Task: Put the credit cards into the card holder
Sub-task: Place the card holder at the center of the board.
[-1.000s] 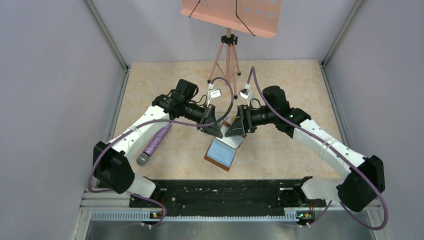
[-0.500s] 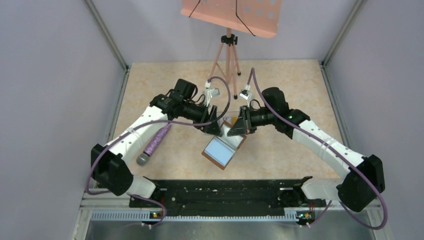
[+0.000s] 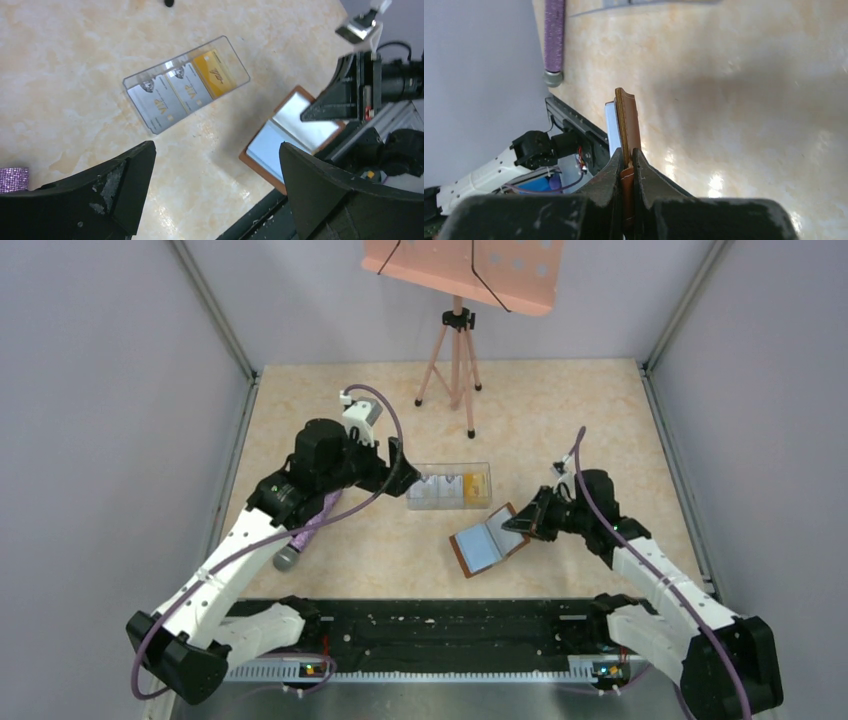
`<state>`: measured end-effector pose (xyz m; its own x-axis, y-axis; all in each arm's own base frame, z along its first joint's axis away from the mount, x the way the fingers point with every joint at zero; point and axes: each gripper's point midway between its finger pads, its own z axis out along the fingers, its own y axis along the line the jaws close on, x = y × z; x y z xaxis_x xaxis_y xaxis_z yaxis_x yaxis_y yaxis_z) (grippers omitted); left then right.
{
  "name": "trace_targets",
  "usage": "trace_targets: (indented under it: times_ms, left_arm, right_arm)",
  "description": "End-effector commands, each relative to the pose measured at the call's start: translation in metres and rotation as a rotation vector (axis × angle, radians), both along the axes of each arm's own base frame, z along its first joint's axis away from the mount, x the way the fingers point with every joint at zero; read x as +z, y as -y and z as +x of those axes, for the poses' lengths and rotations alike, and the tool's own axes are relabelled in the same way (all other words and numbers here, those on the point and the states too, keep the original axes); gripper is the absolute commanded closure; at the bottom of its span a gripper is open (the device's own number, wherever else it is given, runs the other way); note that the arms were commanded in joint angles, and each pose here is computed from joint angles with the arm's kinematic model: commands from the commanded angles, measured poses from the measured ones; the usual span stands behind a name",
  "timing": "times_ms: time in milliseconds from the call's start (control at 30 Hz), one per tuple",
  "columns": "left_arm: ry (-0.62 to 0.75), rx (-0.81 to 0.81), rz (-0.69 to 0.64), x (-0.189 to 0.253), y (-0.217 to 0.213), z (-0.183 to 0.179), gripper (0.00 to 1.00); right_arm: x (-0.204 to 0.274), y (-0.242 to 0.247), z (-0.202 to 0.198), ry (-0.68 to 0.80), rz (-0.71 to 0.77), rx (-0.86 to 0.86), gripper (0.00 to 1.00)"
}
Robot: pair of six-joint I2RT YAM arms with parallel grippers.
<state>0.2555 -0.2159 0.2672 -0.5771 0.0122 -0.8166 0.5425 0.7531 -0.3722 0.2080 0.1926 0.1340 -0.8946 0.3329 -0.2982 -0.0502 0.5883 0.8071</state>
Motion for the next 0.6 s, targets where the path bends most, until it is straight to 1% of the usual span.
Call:
trace_targets:
  times_ms: [0, 33, 100, 167, 267, 367, 400, 467, 500, 567]
  left_arm:
    - [0.088, 0.148, -0.093, 0.018, -0.008, 0.026, 0.01]
    - [0.091, 0.123, -0.091, 0.017, -0.004, 0.026, 0.01]
    - [0.055, 0.115, -0.089, 0.011, 0.0, 0.026, 0.01]
    - [0.009, 0.075, -0.085, 0.003, 0.007, 0.024, 0.01]
    - [-0.038, -0.019, -0.104, -0.005, 0.023, 0.018, 0.01]
    - [-0.101, -0.071, -0.127, -0.017, 0.034, 0.012, 0.01]
    - [-0.116, -0.086, -0.13, -0.022, 0.037, 0.01, 0.01]
    - [-0.146, -0.099, -0.124, -0.033, 0.04, 0.008, 0.01]
    - [-0.159, -0.105, -0.119, -0.038, 0.04, 0.007, 0.01]
    - [-0.192, -0.113, -0.109, -0.051, 0.042, 0.003, 0.01]
  right_arm:
    - [-0.017, 0.006, 0.006, -0.033, 0.091, -0.174, 1.0]
    - [-0.026, 0.009, 0.005, -0.052, 0.098, -0.206, 1.0]
    - [-0.036, 0.016, 0.008, -0.049, 0.097, -0.274, 1.0]
    - [-0.045, 0.025, 0.012, -0.034, 0.063, -0.331, 1.0]
    - [-0.052, 0.034, 0.017, 0.0, 0.026, -0.378, 1.0]
    - [-0.058, 0.036, 0.017, 0.011, 0.03, -0.394, 1.0]
    - [-0.062, 0.037, 0.016, -0.002, 0.018, -0.4, 0.96]
    - [-0.069, 0.041, 0.011, -0.031, -0.014, -0.401, 0.76]
    - [-0.071, 0.044, 0.008, -0.045, -0.041, -0.405, 0.64]
    - [-0.073, 0.053, 0.004, -0.068, -0.104, -0.427, 0.44]
